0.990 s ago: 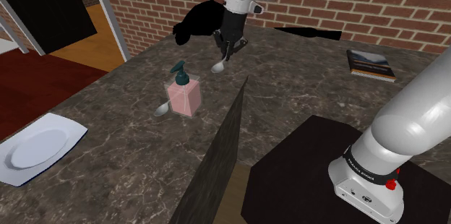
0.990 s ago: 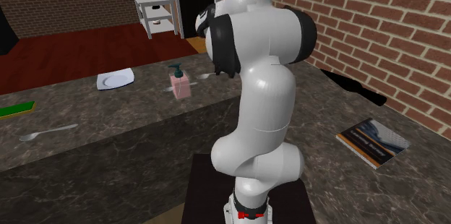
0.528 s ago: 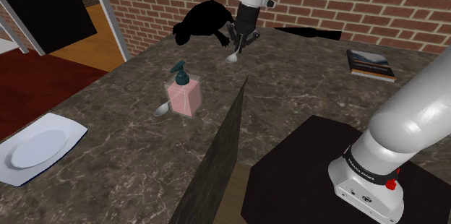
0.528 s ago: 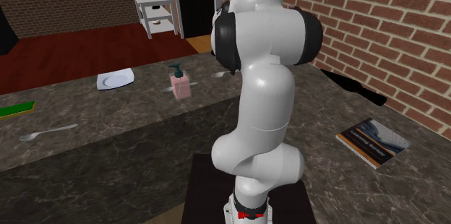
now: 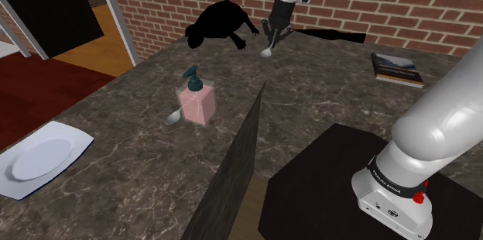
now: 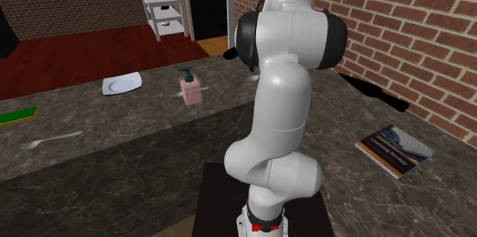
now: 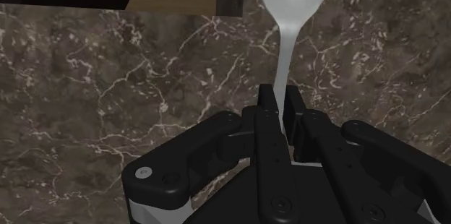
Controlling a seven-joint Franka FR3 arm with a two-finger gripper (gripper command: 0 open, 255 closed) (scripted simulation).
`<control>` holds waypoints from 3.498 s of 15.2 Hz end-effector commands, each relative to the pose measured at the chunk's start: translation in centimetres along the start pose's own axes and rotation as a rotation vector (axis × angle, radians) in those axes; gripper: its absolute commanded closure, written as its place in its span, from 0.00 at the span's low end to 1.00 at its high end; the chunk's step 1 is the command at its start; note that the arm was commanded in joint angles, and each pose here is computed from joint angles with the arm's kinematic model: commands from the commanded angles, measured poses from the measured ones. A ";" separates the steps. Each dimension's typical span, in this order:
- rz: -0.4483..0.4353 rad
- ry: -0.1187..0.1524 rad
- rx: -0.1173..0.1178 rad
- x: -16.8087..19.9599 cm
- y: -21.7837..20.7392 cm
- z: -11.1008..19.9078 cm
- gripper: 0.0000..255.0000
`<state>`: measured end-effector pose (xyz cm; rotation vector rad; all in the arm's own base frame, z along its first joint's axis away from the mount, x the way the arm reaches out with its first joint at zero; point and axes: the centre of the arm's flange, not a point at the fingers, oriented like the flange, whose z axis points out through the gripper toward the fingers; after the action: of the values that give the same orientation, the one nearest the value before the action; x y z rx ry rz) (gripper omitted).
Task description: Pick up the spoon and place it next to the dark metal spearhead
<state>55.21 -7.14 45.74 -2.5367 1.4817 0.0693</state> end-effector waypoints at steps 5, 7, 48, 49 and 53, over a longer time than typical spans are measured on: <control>-0.001 0.000 0.000 7.4 2.5 -1.8 1.00; -0.001 0.000 0.000 9.8 3.4 -2.3 1.00; -0.001 0.000 0.000 30.1 11.8 5.2 1.00; -0.001 0.000 0.000 30.1 11.8 5.2 1.00; -0.001 0.000 0.000 30.1 11.8 5.2 0.00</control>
<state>60.23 -37.50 34.57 -2.5380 1.4802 0.0694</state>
